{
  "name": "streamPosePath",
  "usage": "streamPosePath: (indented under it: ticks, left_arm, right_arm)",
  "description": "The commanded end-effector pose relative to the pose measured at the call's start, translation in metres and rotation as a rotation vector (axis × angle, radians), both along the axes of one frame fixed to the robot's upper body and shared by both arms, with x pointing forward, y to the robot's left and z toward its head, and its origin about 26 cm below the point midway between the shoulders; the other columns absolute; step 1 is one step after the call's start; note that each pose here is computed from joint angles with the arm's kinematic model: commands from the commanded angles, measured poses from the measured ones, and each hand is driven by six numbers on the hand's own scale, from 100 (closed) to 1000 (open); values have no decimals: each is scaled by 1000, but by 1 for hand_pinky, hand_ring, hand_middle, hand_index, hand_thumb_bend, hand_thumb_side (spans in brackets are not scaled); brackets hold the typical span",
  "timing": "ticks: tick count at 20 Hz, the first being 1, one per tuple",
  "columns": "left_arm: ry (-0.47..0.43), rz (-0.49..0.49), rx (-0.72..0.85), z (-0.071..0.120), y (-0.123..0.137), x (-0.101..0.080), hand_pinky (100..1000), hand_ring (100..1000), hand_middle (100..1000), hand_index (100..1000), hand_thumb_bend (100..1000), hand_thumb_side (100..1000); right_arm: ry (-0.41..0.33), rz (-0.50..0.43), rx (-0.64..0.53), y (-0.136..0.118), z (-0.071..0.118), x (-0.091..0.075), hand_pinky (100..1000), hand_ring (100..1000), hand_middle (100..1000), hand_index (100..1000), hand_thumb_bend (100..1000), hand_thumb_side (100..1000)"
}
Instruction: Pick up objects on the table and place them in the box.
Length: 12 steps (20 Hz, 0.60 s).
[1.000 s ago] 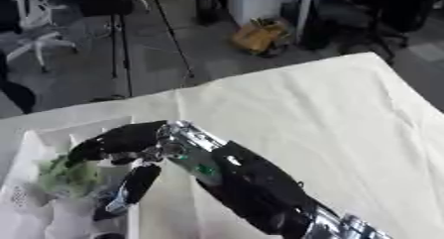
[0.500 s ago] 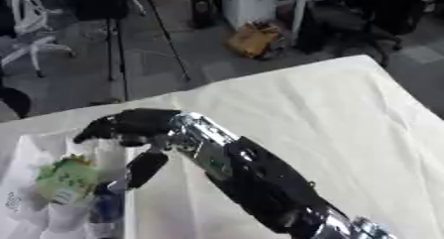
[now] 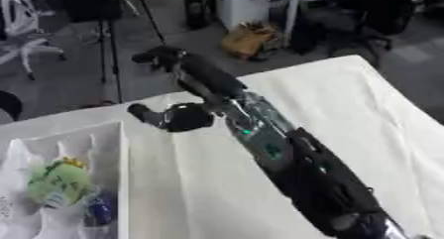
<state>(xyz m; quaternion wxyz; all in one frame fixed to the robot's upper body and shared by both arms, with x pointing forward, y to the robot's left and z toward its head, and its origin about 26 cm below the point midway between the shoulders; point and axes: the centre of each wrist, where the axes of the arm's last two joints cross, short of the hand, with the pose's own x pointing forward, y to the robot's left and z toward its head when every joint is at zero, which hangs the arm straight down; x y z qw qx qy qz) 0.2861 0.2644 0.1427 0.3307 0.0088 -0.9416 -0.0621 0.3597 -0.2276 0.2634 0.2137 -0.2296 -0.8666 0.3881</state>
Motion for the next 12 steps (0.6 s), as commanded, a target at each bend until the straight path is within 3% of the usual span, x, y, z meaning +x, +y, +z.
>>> streamPosePath:
  ticks: [1,5,6,12]
  left_arm:
    - [-18,42,7,5,5,-3,1000,920,821,765,695,612]
    - [-5,95,-2,3,11,-5,1000,927,828,767,664,637]
    - [-3,108,-5,3,12,-5,1000,930,832,772,641,659]
    - [-1,163,-21,2,17,-6,1000,941,847,800,549,778]
  right_arm:
    - [-63,59,59,-8,24,-28,694,759,808,899,386,583]
    - [-58,103,138,-20,18,-51,670,749,799,897,350,575]
    - [-54,104,161,-24,14,-53,656,743,794,895,298,582]
    - [-29,77,285,-47,-15,-58,616,724,778,882,251,592]
